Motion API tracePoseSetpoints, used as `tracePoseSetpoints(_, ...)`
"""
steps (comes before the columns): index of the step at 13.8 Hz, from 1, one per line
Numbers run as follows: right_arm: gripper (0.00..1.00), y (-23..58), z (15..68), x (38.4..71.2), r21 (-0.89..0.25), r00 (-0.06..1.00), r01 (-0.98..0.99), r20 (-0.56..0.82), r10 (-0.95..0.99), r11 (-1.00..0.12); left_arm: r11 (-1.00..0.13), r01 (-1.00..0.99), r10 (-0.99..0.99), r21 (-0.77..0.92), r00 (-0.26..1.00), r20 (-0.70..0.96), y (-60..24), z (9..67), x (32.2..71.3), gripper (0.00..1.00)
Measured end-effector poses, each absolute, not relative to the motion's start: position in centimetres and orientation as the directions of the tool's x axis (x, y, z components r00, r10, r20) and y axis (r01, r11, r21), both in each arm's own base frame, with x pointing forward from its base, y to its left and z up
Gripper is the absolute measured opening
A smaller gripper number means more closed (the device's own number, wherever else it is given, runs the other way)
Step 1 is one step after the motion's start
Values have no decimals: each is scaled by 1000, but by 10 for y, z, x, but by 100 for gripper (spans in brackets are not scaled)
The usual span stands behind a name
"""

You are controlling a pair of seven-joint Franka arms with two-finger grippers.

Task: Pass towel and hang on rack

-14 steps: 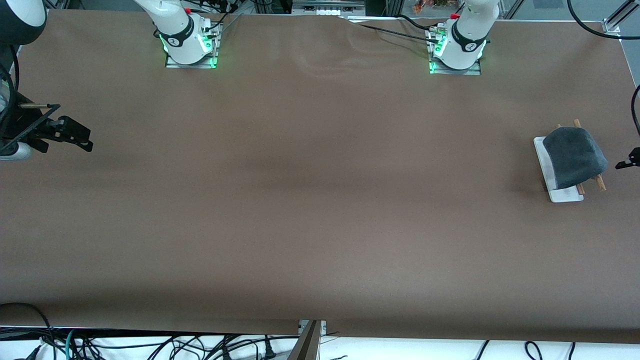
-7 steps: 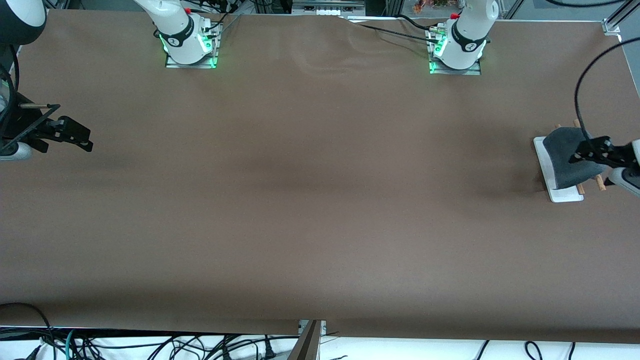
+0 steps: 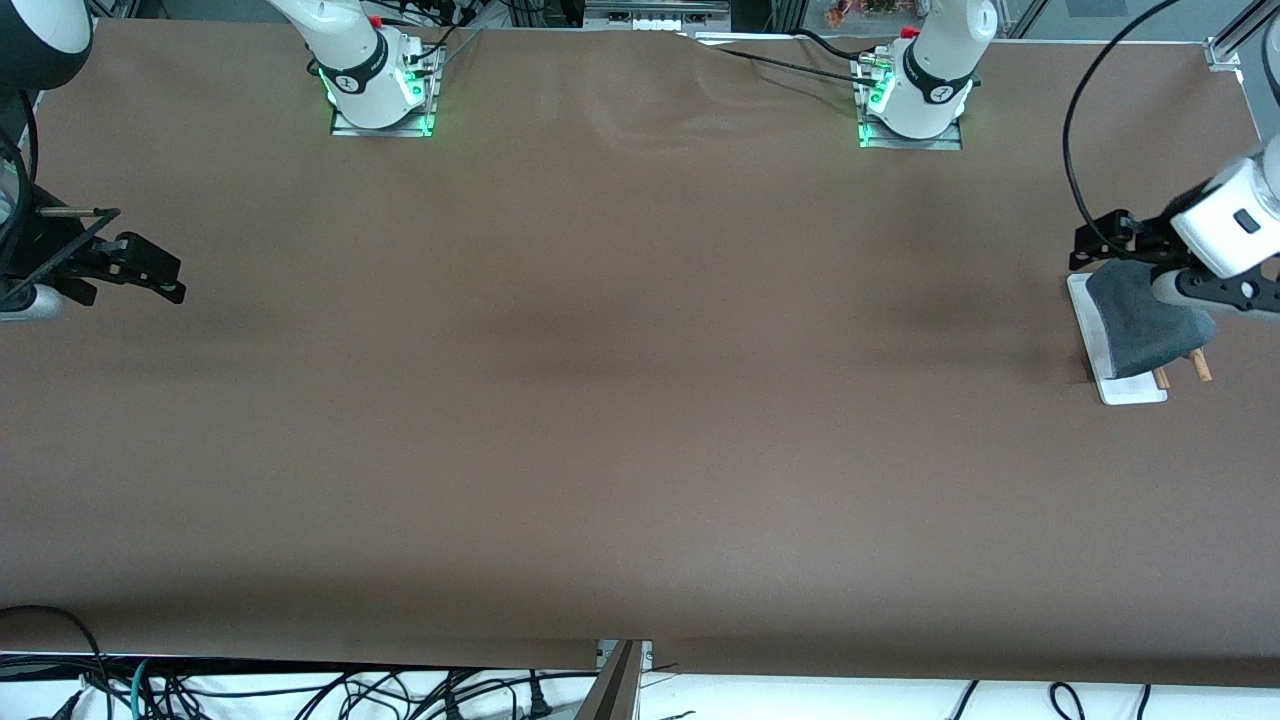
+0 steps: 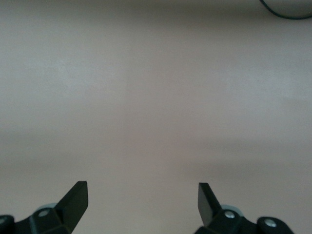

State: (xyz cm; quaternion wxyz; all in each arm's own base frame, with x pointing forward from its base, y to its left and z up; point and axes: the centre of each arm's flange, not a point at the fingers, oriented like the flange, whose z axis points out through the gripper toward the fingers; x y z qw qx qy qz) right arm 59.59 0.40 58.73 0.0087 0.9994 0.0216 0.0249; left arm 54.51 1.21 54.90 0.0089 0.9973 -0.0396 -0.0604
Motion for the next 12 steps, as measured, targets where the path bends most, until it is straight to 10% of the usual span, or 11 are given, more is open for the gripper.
tracePoseSetpoints(12,100,4,587,596,18,998,42,49,43,-999,-1000,2,2,11,999,-51,23,569,539,100)
